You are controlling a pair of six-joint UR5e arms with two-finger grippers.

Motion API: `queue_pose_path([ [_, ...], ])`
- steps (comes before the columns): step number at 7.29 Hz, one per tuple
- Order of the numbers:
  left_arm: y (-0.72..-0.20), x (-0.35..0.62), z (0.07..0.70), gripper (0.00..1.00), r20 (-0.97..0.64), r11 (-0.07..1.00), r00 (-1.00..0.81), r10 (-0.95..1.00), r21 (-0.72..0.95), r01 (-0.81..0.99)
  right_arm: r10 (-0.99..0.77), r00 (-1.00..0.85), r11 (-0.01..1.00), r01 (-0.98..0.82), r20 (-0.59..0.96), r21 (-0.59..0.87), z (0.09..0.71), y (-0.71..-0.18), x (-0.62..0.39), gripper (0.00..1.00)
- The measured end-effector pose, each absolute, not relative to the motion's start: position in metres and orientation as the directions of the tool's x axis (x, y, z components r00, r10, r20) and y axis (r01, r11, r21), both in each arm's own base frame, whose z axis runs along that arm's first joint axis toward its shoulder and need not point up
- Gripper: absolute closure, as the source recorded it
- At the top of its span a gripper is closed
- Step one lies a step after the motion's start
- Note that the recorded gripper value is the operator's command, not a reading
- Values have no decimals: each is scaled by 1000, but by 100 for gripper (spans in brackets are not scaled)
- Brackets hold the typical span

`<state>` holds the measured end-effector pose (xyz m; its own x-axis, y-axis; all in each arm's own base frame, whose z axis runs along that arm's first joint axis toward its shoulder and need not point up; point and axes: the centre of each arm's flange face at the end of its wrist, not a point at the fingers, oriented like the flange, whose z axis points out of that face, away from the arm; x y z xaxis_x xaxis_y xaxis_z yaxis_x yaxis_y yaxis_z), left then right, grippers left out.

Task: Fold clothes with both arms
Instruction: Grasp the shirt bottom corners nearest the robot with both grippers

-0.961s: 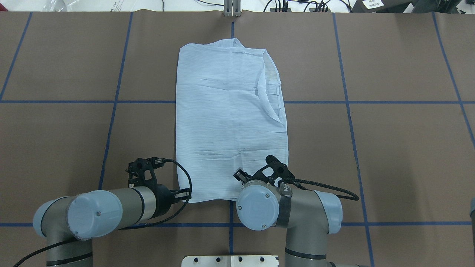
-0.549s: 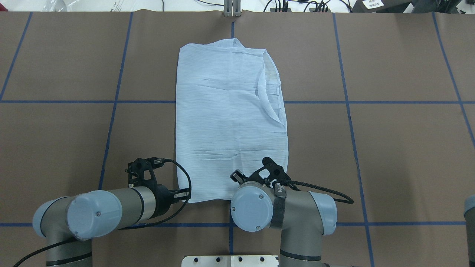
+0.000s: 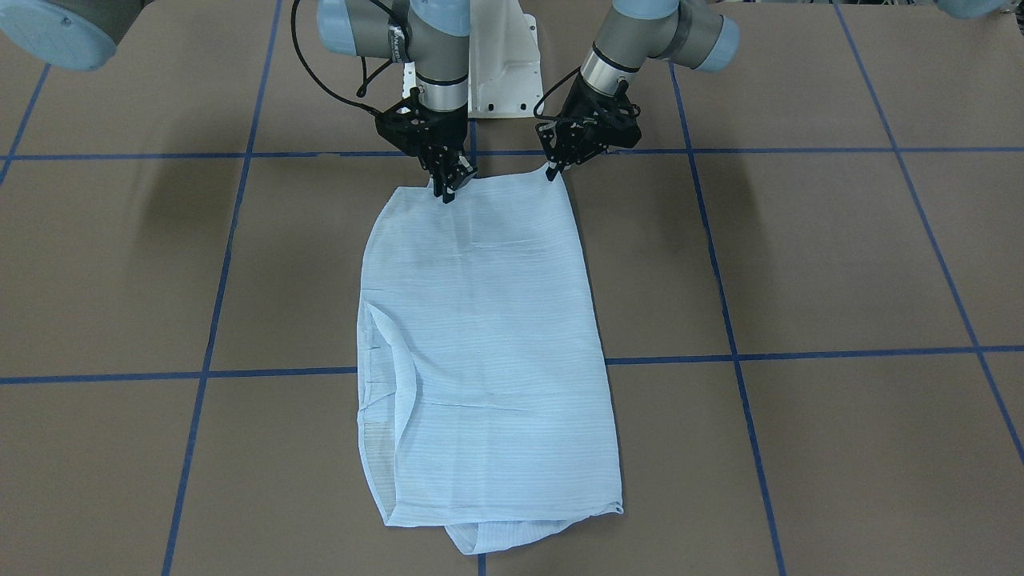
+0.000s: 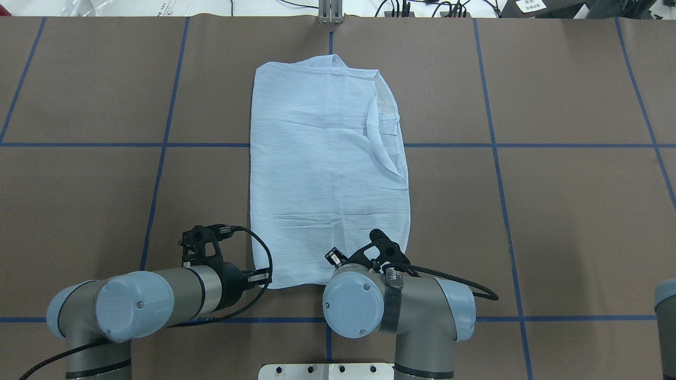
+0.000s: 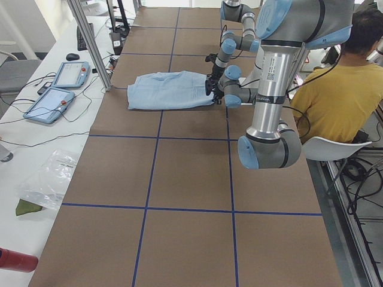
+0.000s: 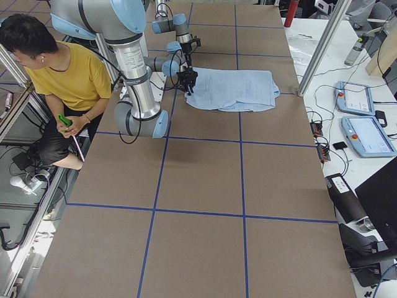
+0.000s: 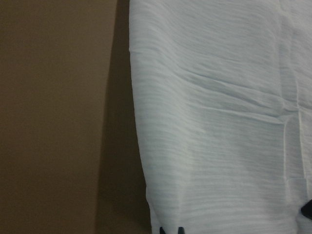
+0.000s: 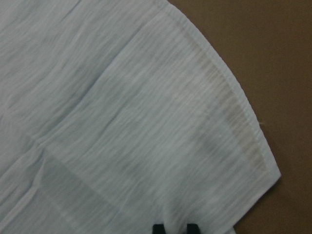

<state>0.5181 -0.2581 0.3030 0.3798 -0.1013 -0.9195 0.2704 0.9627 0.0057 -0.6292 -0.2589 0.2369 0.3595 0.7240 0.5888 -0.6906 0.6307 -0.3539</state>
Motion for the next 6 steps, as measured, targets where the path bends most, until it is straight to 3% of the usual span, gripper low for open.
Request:
queue_pose_path([
  [5,-258,519,302,100,-920,963,380,-99,8,269,724,349,630,-685,595,-365,223,-257,-613,100],
  [6,-258,519,302,100,-920,964,379,-96,9,267,723,351,632,-684,595,-364,221,-257,-610,2],
])
